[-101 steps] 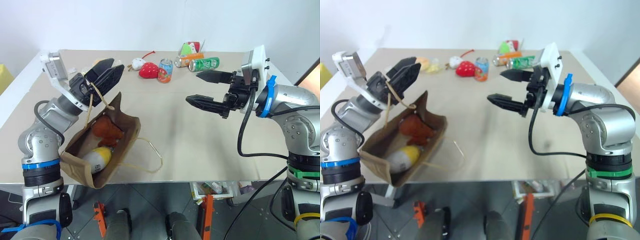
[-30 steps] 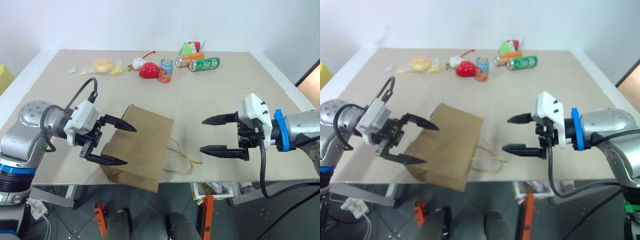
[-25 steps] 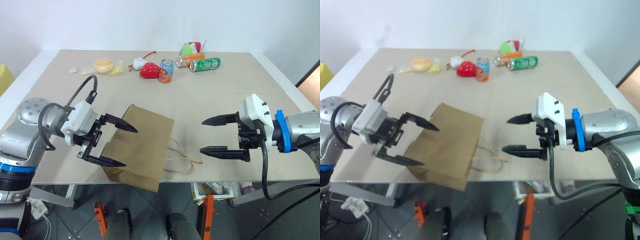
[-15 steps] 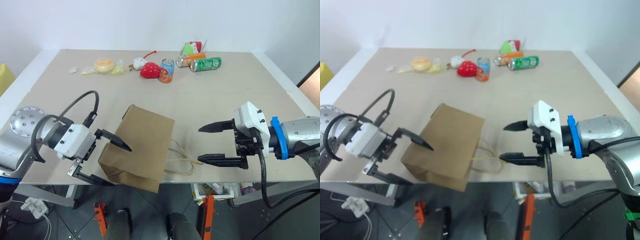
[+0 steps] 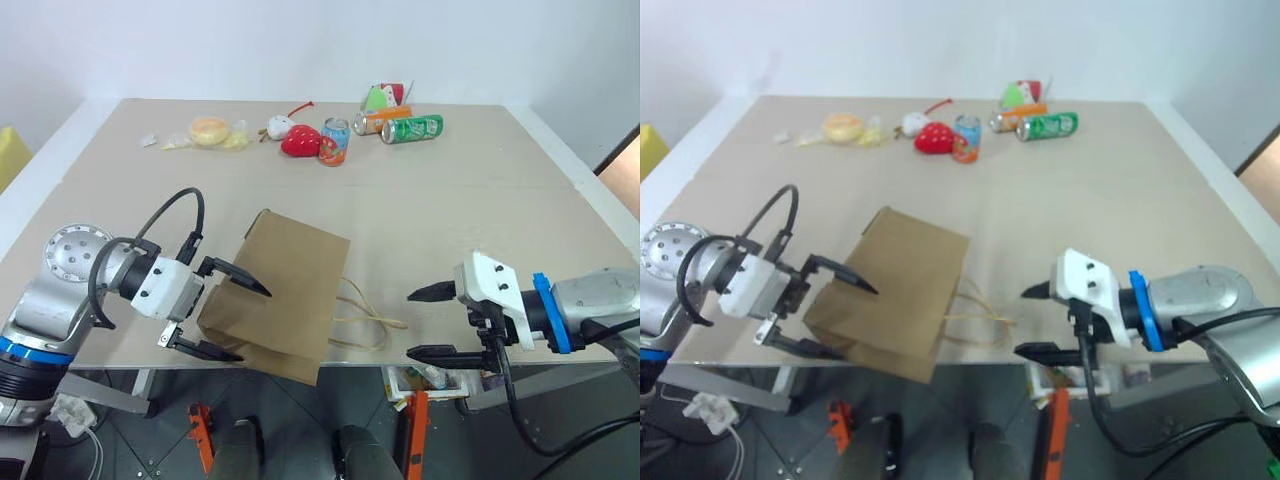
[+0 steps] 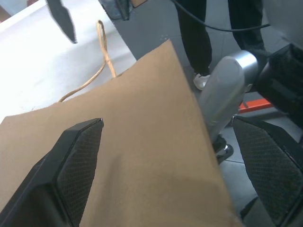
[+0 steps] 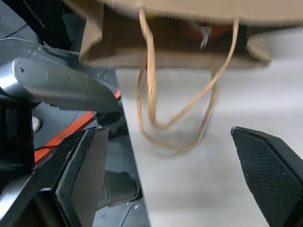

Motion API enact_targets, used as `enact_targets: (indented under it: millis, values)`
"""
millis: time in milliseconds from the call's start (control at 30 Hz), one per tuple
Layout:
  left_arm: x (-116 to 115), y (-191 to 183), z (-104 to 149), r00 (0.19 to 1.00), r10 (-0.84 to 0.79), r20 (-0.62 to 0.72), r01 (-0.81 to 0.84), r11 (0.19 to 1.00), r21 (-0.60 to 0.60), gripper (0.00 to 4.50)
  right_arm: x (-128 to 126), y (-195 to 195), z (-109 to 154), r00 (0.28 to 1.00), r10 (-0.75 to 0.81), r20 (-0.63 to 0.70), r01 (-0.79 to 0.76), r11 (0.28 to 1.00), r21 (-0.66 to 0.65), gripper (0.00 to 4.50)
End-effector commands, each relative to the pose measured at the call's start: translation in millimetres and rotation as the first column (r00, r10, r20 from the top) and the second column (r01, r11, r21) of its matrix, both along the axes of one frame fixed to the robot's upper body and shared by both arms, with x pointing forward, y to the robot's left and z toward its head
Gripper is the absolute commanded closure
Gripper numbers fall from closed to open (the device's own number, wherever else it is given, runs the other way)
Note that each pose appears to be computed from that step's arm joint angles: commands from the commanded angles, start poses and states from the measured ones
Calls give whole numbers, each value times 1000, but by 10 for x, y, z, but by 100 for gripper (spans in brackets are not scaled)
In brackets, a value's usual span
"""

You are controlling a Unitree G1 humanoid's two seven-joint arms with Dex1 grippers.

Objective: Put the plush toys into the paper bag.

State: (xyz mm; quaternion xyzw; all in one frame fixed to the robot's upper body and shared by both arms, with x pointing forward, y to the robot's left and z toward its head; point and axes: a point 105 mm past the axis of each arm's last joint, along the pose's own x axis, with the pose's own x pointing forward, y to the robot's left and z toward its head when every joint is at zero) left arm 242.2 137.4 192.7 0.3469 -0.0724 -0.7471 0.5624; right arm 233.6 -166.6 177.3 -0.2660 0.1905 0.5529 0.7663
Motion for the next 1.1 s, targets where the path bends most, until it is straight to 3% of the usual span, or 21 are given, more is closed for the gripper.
enact_targets:
  millis: [33, 567, 667, 800, 900, 1100]
  values:
    - [37, 30, 21, 998, 1, 59, -1, 1000, 0, 4, 53, -121, 196, 994, -46, 96, 48, 999, -14, 0]
    - [189, 91, -40, 986, 6, 169, -11, 1000, 27, 4, 74, -138, 218, 990, -81, 119, 80, 997, 12, 0]
    - [182, -178, -200, 979, -11, 201, 5, 1000, 29, 4, 80, -129, 216, 990, -78, 121, 77, 997, 13, 0]
    - [270, -352, -281, 964, 9, 266, -20, 999, 39, 109, 93, -116, 224, 989, -74, 127, 72, 997, 15, 0]
    - [356, -406, -296, 951, 37, 308, -49, 998, 33, 251, 98, -108, 225, 989, -70, 129, 69, 998, 14, 0]
    - [550, -514, -216, 915, 121, 384, -108, 993, -55, 251, 107, -100, 220, 989, -66, 132, 65, 998, 10, 0]
